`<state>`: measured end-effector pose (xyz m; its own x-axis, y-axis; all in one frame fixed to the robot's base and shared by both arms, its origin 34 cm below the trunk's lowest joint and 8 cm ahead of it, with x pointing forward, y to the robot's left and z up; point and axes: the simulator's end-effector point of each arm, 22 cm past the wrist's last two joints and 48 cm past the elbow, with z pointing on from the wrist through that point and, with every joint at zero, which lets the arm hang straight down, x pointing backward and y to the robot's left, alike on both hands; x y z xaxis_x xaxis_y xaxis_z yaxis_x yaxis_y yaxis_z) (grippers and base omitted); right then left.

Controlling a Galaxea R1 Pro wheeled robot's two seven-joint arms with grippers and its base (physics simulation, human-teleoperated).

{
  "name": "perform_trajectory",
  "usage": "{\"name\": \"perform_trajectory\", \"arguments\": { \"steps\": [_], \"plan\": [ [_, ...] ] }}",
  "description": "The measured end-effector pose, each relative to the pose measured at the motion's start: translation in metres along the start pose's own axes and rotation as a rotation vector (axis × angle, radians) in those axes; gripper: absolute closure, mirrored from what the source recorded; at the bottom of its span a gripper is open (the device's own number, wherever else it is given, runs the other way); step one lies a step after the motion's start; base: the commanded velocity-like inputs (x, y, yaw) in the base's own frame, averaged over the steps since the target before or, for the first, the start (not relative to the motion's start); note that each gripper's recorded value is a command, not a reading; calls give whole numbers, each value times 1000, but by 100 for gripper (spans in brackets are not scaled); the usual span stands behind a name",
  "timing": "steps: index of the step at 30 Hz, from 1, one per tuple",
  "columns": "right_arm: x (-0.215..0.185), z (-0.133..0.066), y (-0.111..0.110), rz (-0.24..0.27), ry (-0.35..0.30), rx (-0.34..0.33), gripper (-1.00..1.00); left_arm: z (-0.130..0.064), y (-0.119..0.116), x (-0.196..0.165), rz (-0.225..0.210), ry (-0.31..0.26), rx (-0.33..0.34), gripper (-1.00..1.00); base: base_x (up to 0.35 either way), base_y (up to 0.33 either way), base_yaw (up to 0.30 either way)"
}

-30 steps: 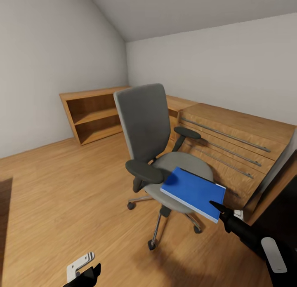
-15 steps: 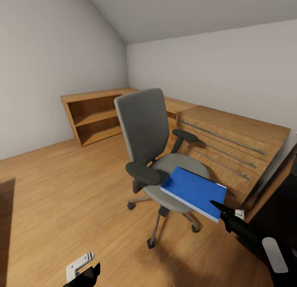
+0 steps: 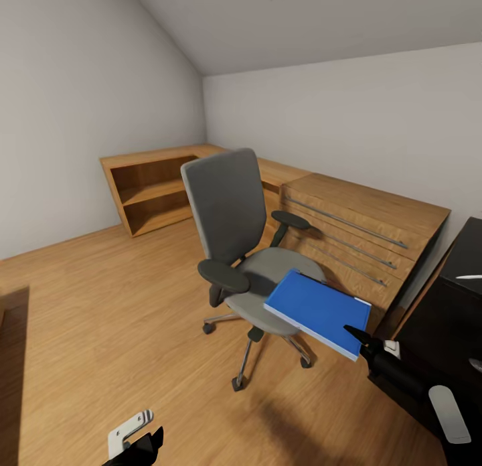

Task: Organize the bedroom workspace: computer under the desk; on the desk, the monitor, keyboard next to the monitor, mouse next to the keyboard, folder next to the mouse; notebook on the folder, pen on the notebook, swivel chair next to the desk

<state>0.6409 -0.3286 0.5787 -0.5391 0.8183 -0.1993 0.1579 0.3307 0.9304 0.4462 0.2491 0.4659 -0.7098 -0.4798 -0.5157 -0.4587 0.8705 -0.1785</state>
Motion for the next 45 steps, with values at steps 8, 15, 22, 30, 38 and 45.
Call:
{"name": "perform_trajectory", "arguments": {
  "steps": [8, 15, 22, 30, 38, 45],
  "plan": [
    [-49, -14, 49, -120, -134, -37, 100, -8, -5, 8, 18, 39, -3, -100, -1, -1, 0],
    [-61, -16, 115, -216, -200, -107, 100, -11, 0, 33, 46, 111, -29, -100, 0, 0, 0],
    [-78, -19, 159, -250, -363, 83, 100, -5, 33, 53, 48, 77, -119, -100, 0, 0, 0],
    [-74, -12, 178, -102, -448, 84, 100, -12, 61, 89, 122, 140, -193, -100, 0, 0, 0],
    [-74, -11, 199, -8, -445, 10, 100, -24, 65, 101, 170, 151, -210, -100, 0, 0, 0],
    [-76, -14, 218, 29, -442, -32, 100, -34, 61, 92, 171, 143, -209, -100, 0, 0, 0]
  ]
}}
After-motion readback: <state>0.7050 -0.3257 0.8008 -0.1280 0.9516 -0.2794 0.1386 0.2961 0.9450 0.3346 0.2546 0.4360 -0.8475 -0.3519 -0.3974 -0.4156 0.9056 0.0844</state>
